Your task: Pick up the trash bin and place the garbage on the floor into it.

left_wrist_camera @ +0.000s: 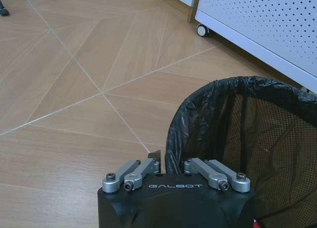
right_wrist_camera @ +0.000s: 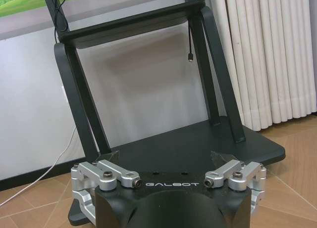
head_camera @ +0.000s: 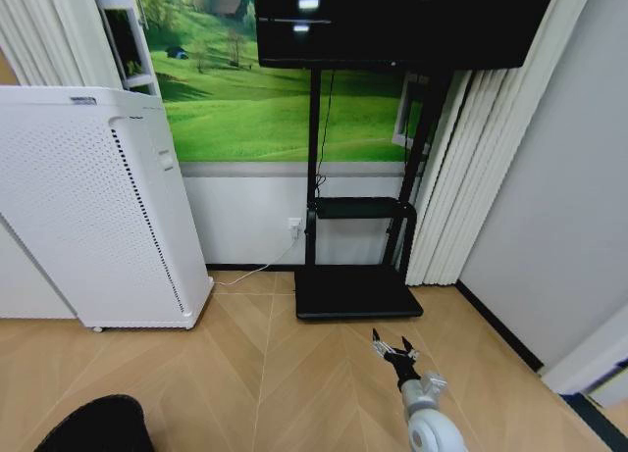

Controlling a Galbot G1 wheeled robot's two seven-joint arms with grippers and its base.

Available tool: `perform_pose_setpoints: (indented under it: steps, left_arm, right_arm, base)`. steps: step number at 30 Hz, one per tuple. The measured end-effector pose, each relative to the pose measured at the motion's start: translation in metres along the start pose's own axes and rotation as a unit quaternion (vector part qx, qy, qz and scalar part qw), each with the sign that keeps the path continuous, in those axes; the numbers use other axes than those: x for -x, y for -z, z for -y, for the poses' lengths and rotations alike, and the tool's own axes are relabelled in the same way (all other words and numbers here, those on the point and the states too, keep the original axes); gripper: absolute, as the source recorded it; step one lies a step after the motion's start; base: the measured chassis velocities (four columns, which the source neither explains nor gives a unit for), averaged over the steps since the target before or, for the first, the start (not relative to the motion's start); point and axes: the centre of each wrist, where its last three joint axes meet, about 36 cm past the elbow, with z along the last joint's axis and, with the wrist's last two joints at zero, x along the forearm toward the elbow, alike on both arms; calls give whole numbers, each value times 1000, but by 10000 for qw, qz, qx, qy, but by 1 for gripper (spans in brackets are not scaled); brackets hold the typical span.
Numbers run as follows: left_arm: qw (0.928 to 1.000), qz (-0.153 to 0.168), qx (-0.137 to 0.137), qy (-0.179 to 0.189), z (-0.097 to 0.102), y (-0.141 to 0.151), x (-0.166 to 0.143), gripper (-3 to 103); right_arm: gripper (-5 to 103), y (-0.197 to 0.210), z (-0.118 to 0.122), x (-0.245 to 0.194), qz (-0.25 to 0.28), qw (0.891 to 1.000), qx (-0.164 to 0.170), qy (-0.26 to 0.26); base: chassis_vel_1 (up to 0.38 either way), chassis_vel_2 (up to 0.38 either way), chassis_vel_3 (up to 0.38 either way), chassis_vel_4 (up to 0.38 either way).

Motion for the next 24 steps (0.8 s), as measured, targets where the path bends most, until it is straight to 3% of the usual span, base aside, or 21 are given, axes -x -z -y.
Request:
perform_pose_setpoints:
  steps: [4,5,7,10,14,17,19,20,22,23,24]
  left_arm:
    - [10000,24,7,72,-3,1,-5,34]
    - [10000,24,7,72,-3,1,-5,34]
    - [9998,117,-39,137,-6,4,-14,45]
    - [9997,165,-54,155,-6,6,-20,52]
    - [9993,323,-70,146,-4,13,-36,73]
    - [9988,470,-58,128,-1,17,-42,78]
    - [9939,1090,53,-171,13,34,-60,89]
    - [9939,1090,53,-171,13,34,-60,89]
    - [9837,1635,324,-670,28,47,-73,98]
    - [9743,1947,519,-1007,37,54,-80,99]
    - [9743,1947,519,-1007,37,54,-80,99]
  right_arm:
    - [100,2,0,5,16,10000,-41,36]
    - [100,2,0,5,16,10000,-41,36]
    - [100,3,-3,10,27,9999,-61,90]
    - [100,3,-4,12,27,9999,-58,108]
    - [100,0,-8,12,1,9999,-26,124]
    - [100,-2,-9,10,-20,9999,-19,134]
    - [100,-6,-11,5,-79,9998,-28,194]
    - [100,-6,-11,5,-79,9998,-28,194]
    - [100,-5,-10,2,-71,9998,-36,194]
    - [100,-3,-9,-1,-52,9998,-37,183]
    - [100,-3,-9,-1,-52,9998,-37,183]
  base:
    - [0,0,0,0]
    - [0,0,0,0]
    - [0,0,0,0]
    - [0,0,0,0]
    - [0,0,0,0]
    - [0,0,0,0]
    - [0,0,0,0]
    - [0,0,0,0]
    - [0,0,0,0]
    - [0,0,0,0]
    - [0,0,0,0]
